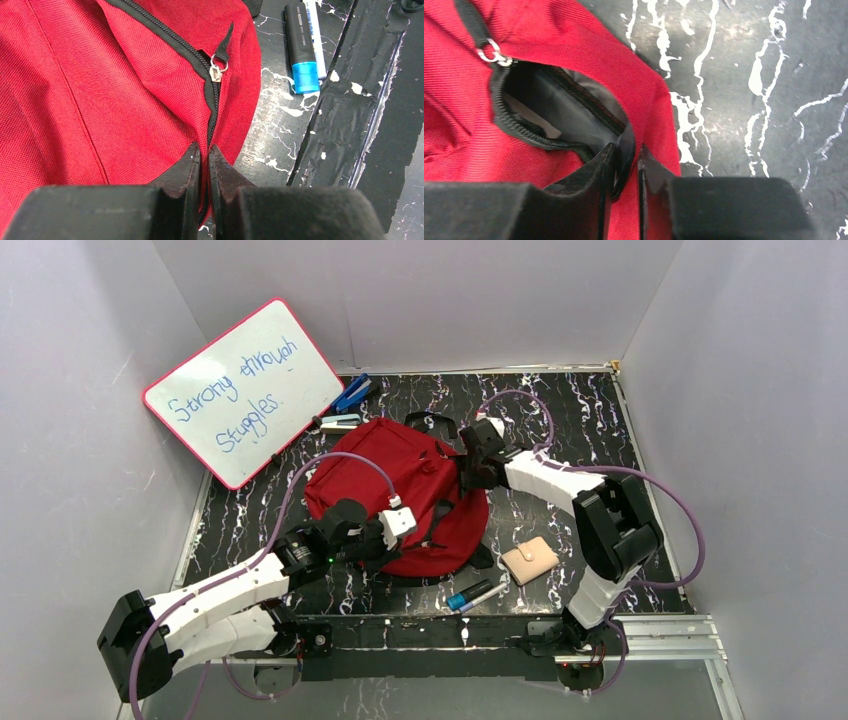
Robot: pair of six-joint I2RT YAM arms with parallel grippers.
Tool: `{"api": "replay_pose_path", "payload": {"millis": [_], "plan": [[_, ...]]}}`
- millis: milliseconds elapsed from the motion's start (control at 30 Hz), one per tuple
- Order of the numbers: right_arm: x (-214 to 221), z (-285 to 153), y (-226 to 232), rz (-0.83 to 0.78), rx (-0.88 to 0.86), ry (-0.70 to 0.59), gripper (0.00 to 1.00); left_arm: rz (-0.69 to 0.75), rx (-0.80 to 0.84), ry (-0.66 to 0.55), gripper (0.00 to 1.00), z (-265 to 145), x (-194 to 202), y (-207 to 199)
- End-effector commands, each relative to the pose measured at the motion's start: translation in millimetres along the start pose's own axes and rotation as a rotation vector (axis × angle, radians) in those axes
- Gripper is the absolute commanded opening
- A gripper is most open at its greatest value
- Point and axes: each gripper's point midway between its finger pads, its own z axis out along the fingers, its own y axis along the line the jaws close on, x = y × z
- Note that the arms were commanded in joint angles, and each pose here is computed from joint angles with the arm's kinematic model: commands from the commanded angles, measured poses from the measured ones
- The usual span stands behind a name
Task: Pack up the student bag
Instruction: Adjust the student bag at the center of the board.
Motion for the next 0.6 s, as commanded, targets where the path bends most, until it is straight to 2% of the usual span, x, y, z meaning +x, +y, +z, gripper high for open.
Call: {"api": "replay_pose_path", "payload": {"millis": [0,100,267,400,467,500,567], "plan": [[-20,-22,-23,-0.028,0.08,-0.039,0.18,0.012,-0.017,0.0,0.0,-3,1,3],[-27,-48,-45,-0.03,0.102,-0.058,0.01,0.012,-0.025,0.021,0.0,-2,5,5],[-44,-80,-91,0.016,0.109,-0.086,0.0,0.012,-0.024,0.053,0.0,0,11,5],[-44,-75,-127,0.059,0.164,-0.049,0.0,0.011,-0.026,0.068,0.0,1,14,6],[-41,-70,-133,0.074,0.165,-0.007,0.06,0.01,-0.031,0.074,0.0,1,15,7],[-42,-69,-130,0.076,0.156,0.006,0.14,0.01,-0.034,0.075,0.0,1,15,7],[-46,-72,-119,0.084,0.096,0.002,0.4,0.01,-0.035,0.074,0.0,1,14,8]]}}
